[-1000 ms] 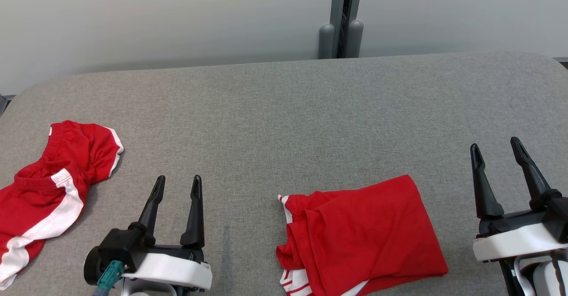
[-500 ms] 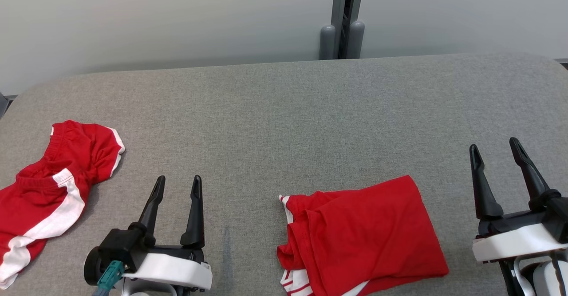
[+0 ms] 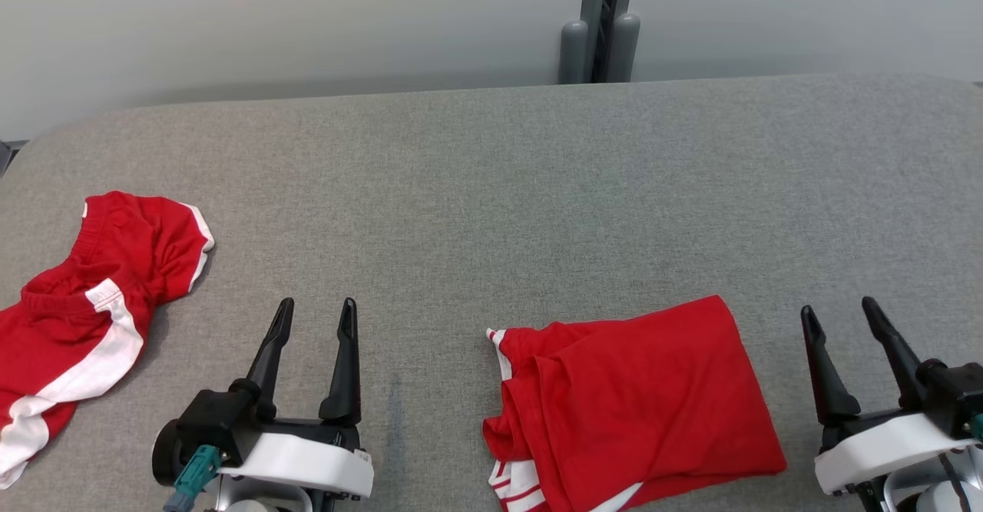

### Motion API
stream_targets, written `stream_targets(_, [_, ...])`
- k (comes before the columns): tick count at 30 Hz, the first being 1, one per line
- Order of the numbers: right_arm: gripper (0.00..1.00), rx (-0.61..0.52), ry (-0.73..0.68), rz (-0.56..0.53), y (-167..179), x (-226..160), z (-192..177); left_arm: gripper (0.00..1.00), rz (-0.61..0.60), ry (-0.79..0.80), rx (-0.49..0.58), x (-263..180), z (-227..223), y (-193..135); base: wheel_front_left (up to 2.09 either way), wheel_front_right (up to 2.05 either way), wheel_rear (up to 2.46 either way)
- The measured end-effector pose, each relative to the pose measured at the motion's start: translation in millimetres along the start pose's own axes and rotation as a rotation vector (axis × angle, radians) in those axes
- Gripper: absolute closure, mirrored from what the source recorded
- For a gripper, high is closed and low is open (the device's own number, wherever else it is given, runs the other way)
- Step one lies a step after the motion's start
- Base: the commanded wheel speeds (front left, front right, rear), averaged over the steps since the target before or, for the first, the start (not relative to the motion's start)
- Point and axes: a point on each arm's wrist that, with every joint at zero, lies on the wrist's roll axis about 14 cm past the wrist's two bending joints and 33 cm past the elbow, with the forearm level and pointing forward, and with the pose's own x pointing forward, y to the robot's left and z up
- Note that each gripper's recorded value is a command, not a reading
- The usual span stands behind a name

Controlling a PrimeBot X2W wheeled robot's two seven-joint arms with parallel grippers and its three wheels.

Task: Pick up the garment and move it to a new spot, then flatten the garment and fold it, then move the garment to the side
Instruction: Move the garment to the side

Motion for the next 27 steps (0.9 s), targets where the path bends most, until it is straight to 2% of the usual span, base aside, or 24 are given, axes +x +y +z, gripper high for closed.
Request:
stream_targets(9, [0.0,0.138,0.287,0.104,21.0,-9.4,-81.8,0.0,0.008,0.04,0.004,9.7,-15.1,4.9,0.0,0.0,0.0])
stream_targets(23, [0.0,0.339,0.44,0.227,59.2,-11.7,-106.8,0.0,0.017,0.059,0.017,12.5,-21.7,9.3,0.0,0.0,0.0])
stream_targets(27, [0.0,0.337,0.467,0.251,60.5,-13.8,-109.1,0.0,0.016,0.06,0.017,12.3,-21.7,9.2,0.0,0.0,0.0])
